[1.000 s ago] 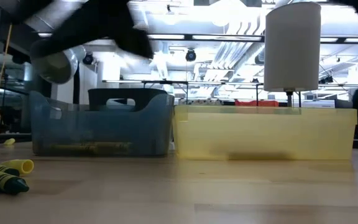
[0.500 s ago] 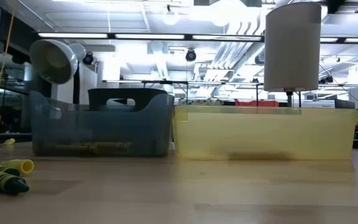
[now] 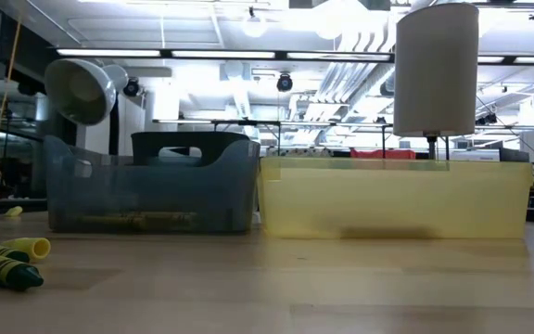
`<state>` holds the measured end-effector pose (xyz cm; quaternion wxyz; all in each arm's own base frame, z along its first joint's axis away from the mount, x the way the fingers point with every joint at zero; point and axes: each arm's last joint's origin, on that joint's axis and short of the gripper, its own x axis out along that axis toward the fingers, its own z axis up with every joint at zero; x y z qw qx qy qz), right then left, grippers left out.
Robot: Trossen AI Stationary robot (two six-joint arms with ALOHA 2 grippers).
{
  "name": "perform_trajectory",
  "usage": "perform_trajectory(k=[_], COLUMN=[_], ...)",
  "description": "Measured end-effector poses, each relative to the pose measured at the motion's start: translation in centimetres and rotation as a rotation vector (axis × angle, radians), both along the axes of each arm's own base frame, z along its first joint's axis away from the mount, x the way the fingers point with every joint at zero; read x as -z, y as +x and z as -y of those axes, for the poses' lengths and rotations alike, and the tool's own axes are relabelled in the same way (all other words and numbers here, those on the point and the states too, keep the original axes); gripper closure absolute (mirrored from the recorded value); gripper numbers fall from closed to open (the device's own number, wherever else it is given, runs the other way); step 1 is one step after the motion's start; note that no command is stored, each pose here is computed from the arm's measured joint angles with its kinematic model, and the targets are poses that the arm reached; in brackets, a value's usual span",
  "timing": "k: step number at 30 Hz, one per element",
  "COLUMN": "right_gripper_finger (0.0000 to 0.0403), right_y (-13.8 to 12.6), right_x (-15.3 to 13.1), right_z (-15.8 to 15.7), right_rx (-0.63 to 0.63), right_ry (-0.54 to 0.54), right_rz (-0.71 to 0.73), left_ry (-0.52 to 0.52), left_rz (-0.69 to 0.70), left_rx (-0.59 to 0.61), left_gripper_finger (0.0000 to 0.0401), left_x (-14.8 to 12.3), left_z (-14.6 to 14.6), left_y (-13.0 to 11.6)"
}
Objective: Sort crayons
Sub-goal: Put the blue crayon into the blue bin
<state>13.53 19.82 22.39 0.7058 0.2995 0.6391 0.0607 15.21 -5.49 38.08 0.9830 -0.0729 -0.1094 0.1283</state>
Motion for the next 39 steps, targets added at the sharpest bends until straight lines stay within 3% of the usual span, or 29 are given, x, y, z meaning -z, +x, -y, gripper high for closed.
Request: perform_trajectory(k=[3, 7, 12, 16, 22, 29, 39], right_gripper_finger=[0.0305, 0.0305, 0.0305, 0.0305, 0.0305, 0.0305, 0.0305], right_y=[0.2, 0.7, 1.2, 1.4, 1.2, 1.0, 0.8], right_x=[1.2, 2.2, 4.2, 6.0, 7.4, 7.5, 7.6], right_z=[-0.8, -3.0, -5.6, -7.0, -8.2, -8.1, -7.4], right_rx=[-0.142, -0.354, -0.493, -0.522, -0.542, -0.486, -0.500], right_ry=[0.005, -0.068, -0.240, -0.338, -0.374, -0.427, -0.518], right_rz=[0.006, 0.079, 0.087, 0.015, -0.014, -0.006, -0.007], left_ry=[-0.019, -0.012, 0.014, 0.030, 0.031, 0.032, 0.032], left_rz=[0.005, -0.008, -0.059, -0.089, -0.091, -0.093, -0.093], left_rx=[0.001, 0.001, 0.001, 0.001, 0.001, 0.001, 0.000], left_gripper_finger=[0.0282, 0.0281, 0.0282, 0.0282, 0.0282, 0.0282, 0.0282], left_x=[0.0, 0.1, 0.6, 0.9, 0.9, 1.0, 0.9], left_z=[0.0, 0.0, 0.1, 0.1, 0.1, 0.1, 0.1], left_y=[0.0, 0.0, 0.1, 0.2, 0.2, 0.2, 0.2])
